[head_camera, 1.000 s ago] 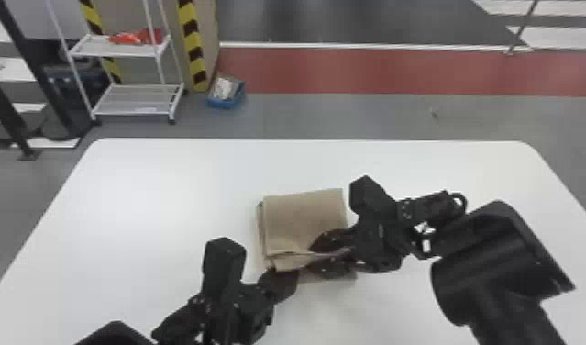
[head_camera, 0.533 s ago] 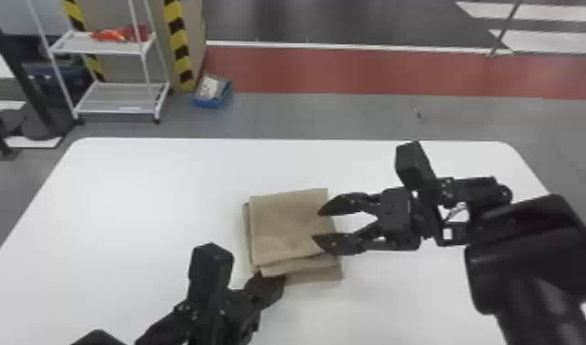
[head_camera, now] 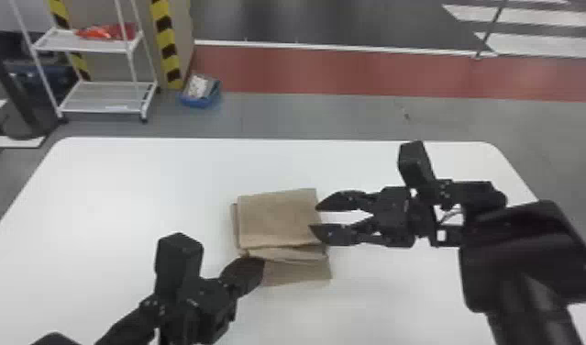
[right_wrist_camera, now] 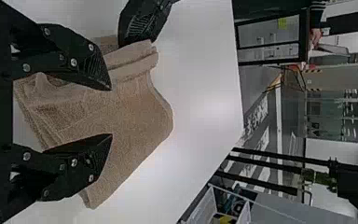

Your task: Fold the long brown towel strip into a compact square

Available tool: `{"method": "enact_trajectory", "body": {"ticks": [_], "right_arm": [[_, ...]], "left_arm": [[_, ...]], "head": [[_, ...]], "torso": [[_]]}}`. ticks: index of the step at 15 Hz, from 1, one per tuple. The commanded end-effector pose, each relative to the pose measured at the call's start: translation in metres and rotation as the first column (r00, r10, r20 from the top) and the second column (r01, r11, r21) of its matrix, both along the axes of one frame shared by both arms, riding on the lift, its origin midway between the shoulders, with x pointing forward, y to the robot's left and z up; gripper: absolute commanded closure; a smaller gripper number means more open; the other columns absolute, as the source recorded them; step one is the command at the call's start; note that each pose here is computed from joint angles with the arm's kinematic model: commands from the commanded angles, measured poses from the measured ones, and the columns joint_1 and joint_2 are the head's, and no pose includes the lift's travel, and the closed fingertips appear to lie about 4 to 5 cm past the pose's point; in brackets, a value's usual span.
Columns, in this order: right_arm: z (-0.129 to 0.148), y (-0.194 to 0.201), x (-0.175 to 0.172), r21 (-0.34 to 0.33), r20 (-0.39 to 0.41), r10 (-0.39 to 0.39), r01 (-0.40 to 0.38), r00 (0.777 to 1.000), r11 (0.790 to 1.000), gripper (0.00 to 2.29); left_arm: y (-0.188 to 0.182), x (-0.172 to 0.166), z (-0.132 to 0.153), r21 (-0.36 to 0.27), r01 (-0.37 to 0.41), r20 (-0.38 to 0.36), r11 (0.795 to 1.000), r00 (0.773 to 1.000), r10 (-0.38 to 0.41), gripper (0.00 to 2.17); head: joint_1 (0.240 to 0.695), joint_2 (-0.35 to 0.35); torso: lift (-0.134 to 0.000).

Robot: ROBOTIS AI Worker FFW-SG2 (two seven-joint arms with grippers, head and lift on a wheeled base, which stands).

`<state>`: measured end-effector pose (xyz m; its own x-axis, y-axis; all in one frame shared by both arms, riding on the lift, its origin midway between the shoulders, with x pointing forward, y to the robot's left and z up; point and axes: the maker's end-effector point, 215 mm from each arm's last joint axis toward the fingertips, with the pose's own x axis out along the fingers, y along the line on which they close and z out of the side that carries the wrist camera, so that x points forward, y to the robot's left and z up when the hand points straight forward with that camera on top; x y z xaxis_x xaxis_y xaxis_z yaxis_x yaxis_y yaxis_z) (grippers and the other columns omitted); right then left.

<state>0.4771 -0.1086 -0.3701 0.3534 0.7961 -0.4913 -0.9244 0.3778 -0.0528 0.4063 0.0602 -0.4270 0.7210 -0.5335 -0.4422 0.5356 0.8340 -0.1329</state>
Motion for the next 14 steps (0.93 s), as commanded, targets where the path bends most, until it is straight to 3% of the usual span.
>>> {"method": "enact_trajectory", "body": {"ticks": [1,5,9,10,11,14], "right_arm": [[-0.009,-0.001,0.007,0.028,-0.004,-0.033,0.033,0.999,0.999,0.76],[-0.003,-0.007,0.027,0.099,0.089,-0.102,0.094,0.991,0.991,0.76],[-0.014,-0.003,0.04,0.127,0.157,-0.145,0.126,0.977,0.984,0.8],[-0.02,-0.002,0.044,0.136,0.144,-0.155,0.136,0.977,0.981,1.2],[-0.025,0.001,0.047,0.147,0.156,-0.162,0.139,0.974,0.979,1.44],[-0.029,0.014,0.053,0.191,0.253,-0.197,0.15,0.947,0.97,1.59]], "left_arm": [[0.016,0.004,0.016,0.008,-0.022,0.032,1.0,0.999,0.022,1.2],[0.072,0.009,0.016,0.081,-0.092,0.053,0.993,0.995,0.088,1.2],[0.106,0.024,0.019,0.08,-0.151,0.082,0.985,0.986,0.145,1.2],[0.107,0.027,0.019,0.073,-0.158,0.089,0.985,0.985,0.151,1.2],[0.104,0.033,0.022,0.049,-0.161,0.113,0.986,0.981,0.155,1.2],[0.1,0.044,0.022,0.008,-0.168,0.148,0.986,0.975,0.165,1.2]], "head": [[0.695,-0.066],[0.695,-0.026],[0.695,0.038],[0.695,0.048],[0.695,0.054],[0.695,0.065]], "torso": [[-0.124],[-0.124],[-0.124],[-0.124],[-0.124],[-0.124]]}}
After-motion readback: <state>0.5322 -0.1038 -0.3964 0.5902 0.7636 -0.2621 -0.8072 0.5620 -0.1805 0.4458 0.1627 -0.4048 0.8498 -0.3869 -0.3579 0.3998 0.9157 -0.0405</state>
